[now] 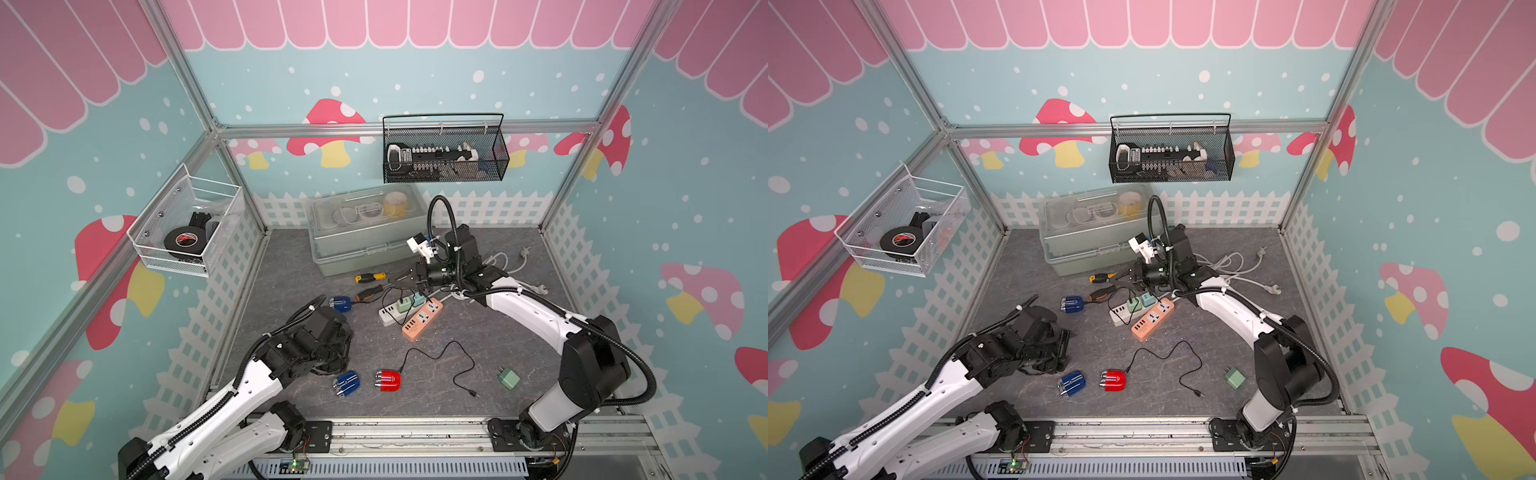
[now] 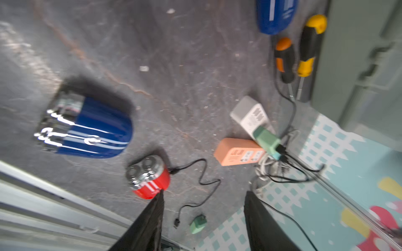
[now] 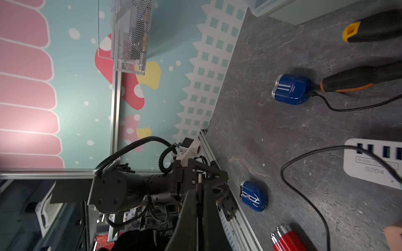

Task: Charge the electric shaver
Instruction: Pick up the charging cable from the center of the board, then pick up the electric shaver from the center of the board.

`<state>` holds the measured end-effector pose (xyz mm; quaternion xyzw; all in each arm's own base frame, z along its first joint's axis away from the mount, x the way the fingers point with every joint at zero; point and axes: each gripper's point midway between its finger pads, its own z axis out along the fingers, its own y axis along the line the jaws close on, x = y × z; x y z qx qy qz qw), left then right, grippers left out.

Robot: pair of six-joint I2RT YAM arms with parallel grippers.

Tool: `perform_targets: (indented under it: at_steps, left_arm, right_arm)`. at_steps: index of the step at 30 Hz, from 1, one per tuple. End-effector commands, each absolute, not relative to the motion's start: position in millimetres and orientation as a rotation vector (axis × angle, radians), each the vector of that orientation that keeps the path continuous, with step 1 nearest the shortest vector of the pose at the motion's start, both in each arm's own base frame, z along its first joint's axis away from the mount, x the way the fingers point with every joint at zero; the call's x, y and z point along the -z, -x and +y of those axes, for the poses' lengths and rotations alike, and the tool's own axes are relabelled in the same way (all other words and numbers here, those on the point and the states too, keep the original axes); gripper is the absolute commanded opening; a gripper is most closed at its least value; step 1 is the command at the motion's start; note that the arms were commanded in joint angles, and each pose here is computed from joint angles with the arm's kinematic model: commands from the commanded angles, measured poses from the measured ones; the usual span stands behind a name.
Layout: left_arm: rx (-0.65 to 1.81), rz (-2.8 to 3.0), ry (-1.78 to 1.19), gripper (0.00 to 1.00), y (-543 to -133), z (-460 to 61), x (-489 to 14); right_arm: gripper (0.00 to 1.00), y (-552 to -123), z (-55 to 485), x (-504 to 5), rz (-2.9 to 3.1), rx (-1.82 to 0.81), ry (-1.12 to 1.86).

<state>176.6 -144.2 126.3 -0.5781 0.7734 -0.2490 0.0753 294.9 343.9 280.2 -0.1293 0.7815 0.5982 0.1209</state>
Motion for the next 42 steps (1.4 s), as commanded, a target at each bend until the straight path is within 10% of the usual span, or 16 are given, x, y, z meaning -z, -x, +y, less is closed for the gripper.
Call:
perform_targets:
  at_steps: [1,4,18,42]
  left_arm:
    - [0.616,1.957,2.263,0.62,-160,-134,-104]
    - [0.567,1.897,2.354,0.80,-151,-142,-92]
    - [0.656,1.816,2.403,0.93,-156,-160,-57]
    - [0.434,1.684,2.411,0.89,-171,-104,-29]
  right_arm:
    - [0.00,-274,337,-271,2.311,-1.699,0.512]
    - [0.00,-269,334,-272,2.311,-1.688,0.530]
    - [0.00,-267,333,-262,2.328,-1.711,0.494]
    - [0.00,-271,335,-255,2.359,-1.724,0.464]
